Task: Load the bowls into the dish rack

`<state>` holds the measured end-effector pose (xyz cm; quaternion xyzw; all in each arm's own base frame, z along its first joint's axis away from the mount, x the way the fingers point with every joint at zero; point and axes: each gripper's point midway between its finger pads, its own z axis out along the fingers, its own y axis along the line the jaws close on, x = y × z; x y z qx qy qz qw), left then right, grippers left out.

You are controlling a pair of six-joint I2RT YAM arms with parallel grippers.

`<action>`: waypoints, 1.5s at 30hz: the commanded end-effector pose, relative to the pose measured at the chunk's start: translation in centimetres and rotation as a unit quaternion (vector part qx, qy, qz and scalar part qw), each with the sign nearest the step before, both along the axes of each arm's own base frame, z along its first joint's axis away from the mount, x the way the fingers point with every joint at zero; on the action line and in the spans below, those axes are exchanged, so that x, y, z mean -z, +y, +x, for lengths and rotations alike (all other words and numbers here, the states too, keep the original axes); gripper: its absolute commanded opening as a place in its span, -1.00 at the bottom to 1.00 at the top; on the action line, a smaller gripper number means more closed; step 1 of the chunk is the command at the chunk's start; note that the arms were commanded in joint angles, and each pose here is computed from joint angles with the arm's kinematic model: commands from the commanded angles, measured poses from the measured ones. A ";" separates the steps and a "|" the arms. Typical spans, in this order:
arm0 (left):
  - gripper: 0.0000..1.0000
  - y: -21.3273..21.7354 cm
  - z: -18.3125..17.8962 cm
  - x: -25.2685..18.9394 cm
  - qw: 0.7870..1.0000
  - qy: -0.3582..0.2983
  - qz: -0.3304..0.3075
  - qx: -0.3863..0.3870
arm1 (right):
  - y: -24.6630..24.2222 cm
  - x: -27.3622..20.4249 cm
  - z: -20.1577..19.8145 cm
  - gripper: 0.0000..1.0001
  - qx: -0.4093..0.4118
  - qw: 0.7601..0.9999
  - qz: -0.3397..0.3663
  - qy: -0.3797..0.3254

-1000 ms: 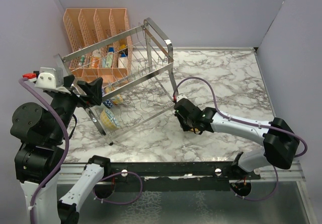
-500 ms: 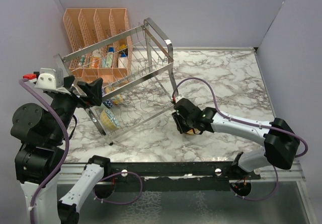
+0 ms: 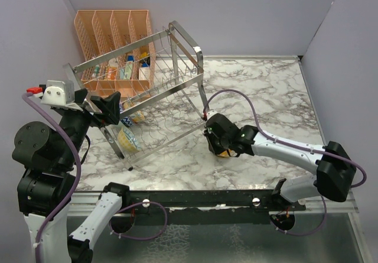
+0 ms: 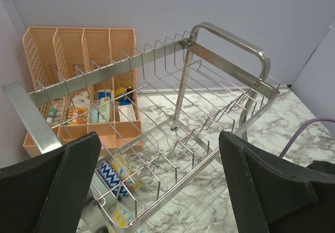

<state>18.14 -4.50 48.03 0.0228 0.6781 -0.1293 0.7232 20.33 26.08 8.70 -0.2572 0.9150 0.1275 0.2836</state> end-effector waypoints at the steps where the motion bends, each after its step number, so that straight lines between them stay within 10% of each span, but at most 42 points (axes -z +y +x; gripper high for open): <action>1: 0.98 0.2 -0.1 -0.6 1.000 -0.012 -0.001 -0.006 | 0.7 -3.3 0.4 -0.82 0.000 0.999 0.032 -0.021; 22: 0.99 0.2 0.0 -0.3 1.000 -0.012 -0.001 -0.007 | 1.1 -2.5 0.0 -0.97 -0.013 0.998 0.058 -0.024; 33: 0.99 0.5 -0.1 -0.4 1.000 -0.012 0.000 -0.012 | 1.7 -1.2 -0.4 -0.52 -0.021 0.998 0.065 -0.004; 39: 0.98 0.5 -0.1 -0.3 1.000 -0.011 0.000 -0.012 | 1.7 -1.9 -0.3 -0.96 -0.022 0.997 0.073 -0.011; 45: 0.98 0.4 -0.2 -0.5 1.000 -0.014 -0.002 -0.011 | 1.7 -2.9 -0.1 -0.98 -0.021 0.997 0.077 -0.020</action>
